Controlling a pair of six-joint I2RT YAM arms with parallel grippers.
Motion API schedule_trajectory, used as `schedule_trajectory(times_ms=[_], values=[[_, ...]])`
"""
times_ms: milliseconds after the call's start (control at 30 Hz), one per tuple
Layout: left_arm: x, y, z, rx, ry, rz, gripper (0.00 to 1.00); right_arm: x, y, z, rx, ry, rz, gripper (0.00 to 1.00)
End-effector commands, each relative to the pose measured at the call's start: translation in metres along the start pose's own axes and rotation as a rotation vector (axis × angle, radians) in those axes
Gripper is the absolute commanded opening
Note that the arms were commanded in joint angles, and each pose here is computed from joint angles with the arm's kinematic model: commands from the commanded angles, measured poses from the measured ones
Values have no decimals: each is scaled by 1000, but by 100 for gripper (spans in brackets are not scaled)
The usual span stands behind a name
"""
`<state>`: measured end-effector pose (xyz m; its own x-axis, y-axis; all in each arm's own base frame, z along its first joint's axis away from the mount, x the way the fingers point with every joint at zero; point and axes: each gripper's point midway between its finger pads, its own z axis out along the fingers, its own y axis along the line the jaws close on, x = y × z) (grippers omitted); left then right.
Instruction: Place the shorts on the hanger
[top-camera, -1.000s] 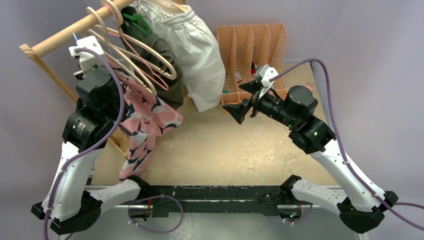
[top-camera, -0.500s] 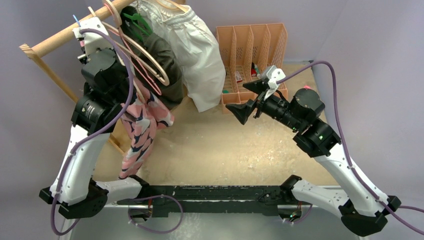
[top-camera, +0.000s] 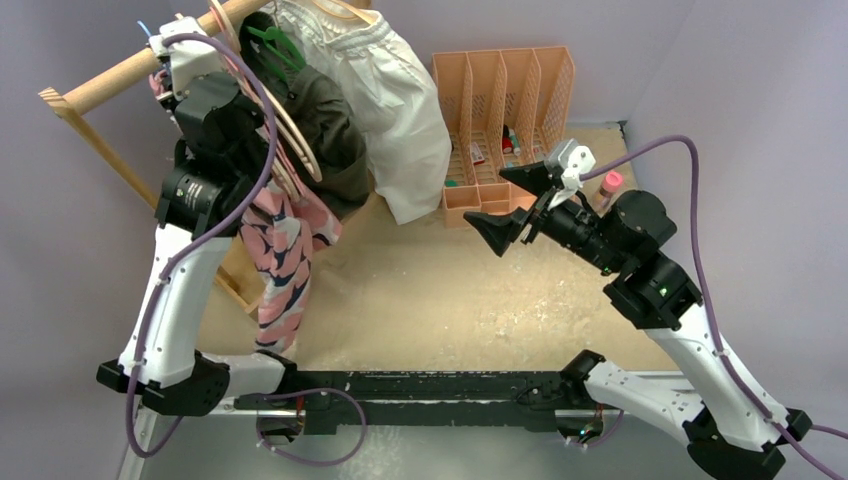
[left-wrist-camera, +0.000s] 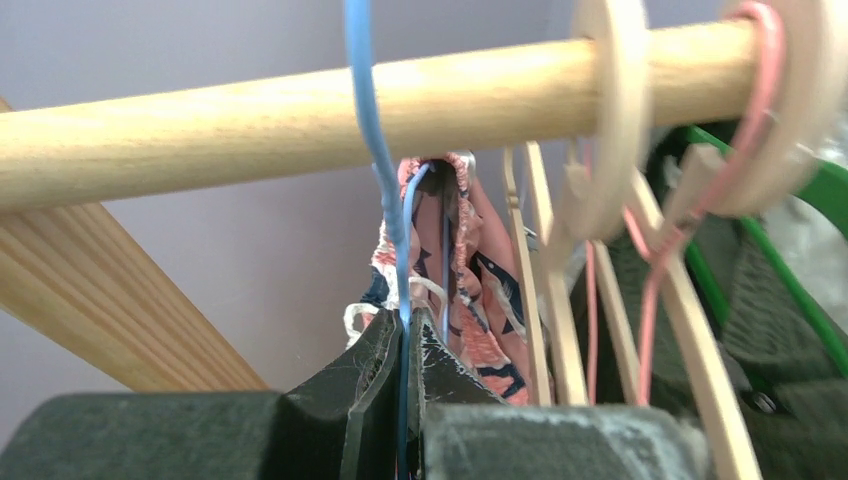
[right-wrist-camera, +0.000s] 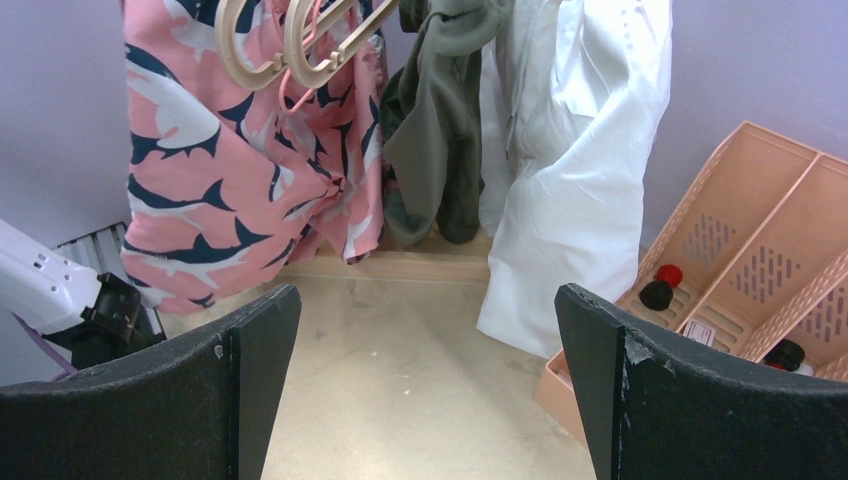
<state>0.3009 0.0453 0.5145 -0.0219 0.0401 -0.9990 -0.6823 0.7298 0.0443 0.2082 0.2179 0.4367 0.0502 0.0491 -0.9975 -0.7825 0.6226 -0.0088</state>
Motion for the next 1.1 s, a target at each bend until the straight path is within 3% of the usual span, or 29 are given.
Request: schedule_trajectory(times_ms=[0,400,600,833,1067], values=[[-18,20,17,-30,-28,-114,0,-24,-2,-8,20,-67,-19,100],[2,22,42,-52,24,-126,1,-19,-2,-7,18,-63,-22,100],[-1,18,40,-15,18,-154,31,-13,-2,-4,15,-61,-21,100],[-12,7,19,176,0,-215,55,-3,-3,-1,14,-44,-17,100],[-36,3,-23,430,-83,-290,62,2,-1,-8,19,-29,6,100]])
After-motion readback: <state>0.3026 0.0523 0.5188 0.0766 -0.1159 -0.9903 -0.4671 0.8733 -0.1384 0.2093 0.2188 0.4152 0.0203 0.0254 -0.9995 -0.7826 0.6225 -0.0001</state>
